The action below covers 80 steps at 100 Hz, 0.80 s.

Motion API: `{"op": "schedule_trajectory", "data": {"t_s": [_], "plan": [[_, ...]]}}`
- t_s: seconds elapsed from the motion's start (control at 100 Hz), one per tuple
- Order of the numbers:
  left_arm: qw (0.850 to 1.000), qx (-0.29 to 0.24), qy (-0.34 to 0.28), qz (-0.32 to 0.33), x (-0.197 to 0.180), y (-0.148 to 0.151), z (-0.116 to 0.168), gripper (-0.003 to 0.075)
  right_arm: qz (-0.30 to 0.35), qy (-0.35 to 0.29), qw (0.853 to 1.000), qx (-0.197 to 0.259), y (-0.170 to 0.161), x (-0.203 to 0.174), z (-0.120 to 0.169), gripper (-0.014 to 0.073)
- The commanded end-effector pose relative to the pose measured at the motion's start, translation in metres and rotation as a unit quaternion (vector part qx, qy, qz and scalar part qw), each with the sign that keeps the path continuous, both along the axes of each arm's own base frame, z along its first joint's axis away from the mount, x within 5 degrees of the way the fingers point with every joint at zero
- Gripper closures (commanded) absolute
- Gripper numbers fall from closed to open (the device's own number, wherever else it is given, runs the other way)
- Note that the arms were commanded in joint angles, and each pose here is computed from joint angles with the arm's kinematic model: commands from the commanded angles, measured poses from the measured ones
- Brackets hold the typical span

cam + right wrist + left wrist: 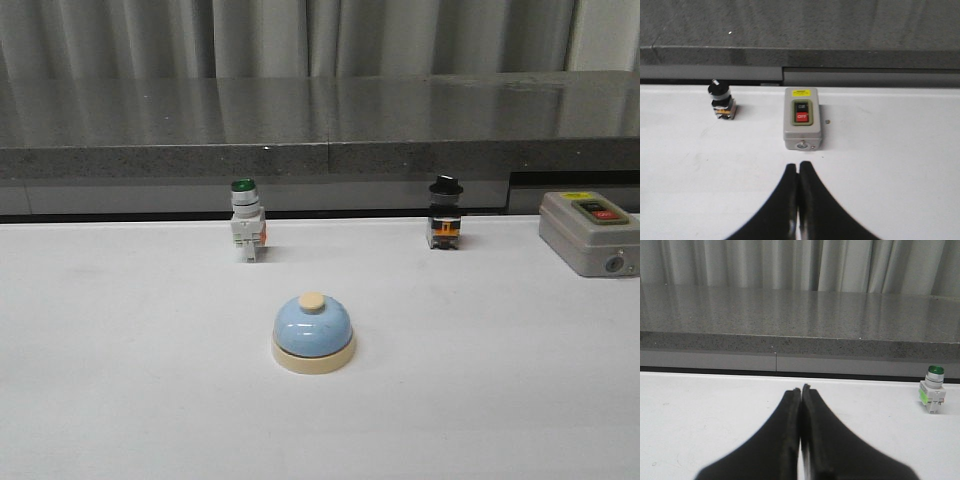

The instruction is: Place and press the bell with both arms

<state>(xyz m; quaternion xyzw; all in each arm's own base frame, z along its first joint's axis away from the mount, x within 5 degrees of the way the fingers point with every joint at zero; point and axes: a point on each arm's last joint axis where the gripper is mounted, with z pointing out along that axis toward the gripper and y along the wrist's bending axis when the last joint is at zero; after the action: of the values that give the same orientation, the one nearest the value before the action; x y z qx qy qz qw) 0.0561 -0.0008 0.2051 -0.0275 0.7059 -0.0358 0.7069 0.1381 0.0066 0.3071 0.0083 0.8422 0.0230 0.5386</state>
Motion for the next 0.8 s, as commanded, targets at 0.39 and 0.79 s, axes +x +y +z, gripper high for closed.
{"op": "schedule_trajectory", "data": {"t_s": [0.39,0.79], "plan": [[0.999,-0.003,-0.041,0.002,-0.001,0.0,0.001,0.0739,0.15,0.139,0.977,-0.064,0.08,0.114,0.015,0.0544],[0.999,-0.003,-0.041,0.002,-0.001,0.0,0.001,0.0739,0.228,0.209,0.946,-0.098,0.164,0.167,0.006,0.0358]]}}
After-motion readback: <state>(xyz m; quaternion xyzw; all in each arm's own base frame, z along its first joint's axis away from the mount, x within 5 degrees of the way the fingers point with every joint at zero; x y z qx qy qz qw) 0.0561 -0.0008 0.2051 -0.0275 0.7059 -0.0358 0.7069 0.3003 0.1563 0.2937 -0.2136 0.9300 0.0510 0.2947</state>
